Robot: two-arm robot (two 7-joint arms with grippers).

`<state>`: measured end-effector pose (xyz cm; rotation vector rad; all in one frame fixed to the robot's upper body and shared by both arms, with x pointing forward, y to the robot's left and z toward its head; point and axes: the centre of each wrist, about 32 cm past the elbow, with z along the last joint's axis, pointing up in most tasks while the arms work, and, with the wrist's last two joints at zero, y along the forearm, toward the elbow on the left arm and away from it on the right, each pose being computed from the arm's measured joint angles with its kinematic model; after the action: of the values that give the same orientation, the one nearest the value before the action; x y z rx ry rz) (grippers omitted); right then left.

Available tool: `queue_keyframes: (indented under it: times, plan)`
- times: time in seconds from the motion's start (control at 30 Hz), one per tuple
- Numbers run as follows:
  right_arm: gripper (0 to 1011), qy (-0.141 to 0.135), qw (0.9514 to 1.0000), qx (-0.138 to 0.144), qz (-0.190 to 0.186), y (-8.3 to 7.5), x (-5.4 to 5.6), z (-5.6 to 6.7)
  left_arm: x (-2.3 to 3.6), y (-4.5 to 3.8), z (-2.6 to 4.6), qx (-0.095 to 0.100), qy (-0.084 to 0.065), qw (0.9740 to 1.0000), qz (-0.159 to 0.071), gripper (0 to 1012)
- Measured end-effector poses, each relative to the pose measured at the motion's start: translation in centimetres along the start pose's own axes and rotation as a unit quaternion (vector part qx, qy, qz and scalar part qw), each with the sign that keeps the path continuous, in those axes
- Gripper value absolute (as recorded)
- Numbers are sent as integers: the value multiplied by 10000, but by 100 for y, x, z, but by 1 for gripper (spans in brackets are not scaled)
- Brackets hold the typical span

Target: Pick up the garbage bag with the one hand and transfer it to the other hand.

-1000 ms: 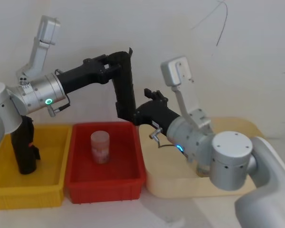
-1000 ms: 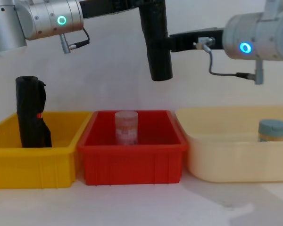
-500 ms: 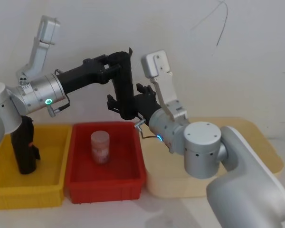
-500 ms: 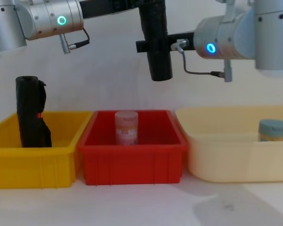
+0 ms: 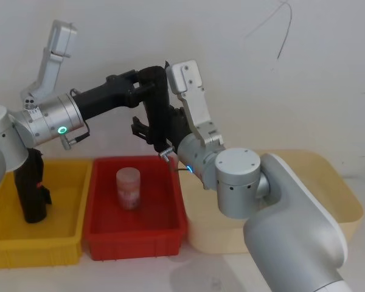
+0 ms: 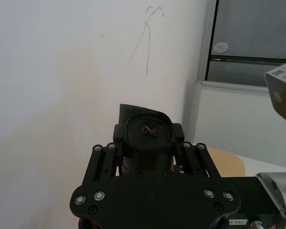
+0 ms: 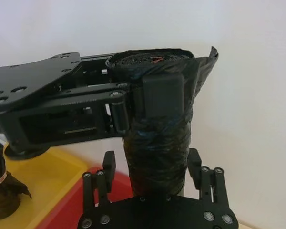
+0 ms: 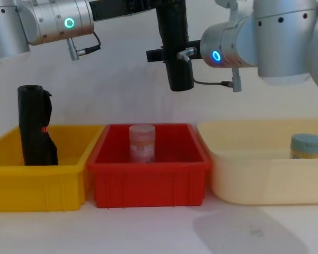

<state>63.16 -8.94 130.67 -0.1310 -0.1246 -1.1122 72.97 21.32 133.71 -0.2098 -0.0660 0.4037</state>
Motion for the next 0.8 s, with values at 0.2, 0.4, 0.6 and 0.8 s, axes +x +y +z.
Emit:
queue_keyframes:
  times: [0.2, 0.4, 0.6, 0.8]
  plan:
    - [766, 5, 10000, -24, -41, 47, -23, 11, 0, 0, 0, 0, 0, 10000, 1, 554]
    - [600, 8, 10000, -42, -61, 74, -36, 15, 0, 0, 0, 0, 0, 10000, 1, 554]
    - [473, 9, 10000, -47, -75, 89, -45, 21, 0, 0, 0, 0, 0, 10000, 2, 553]
    - [467, 11, 10000, -52, -84, 101, -50, 25, 0, 0, 0, 0, 0, 10000, 1, 553]
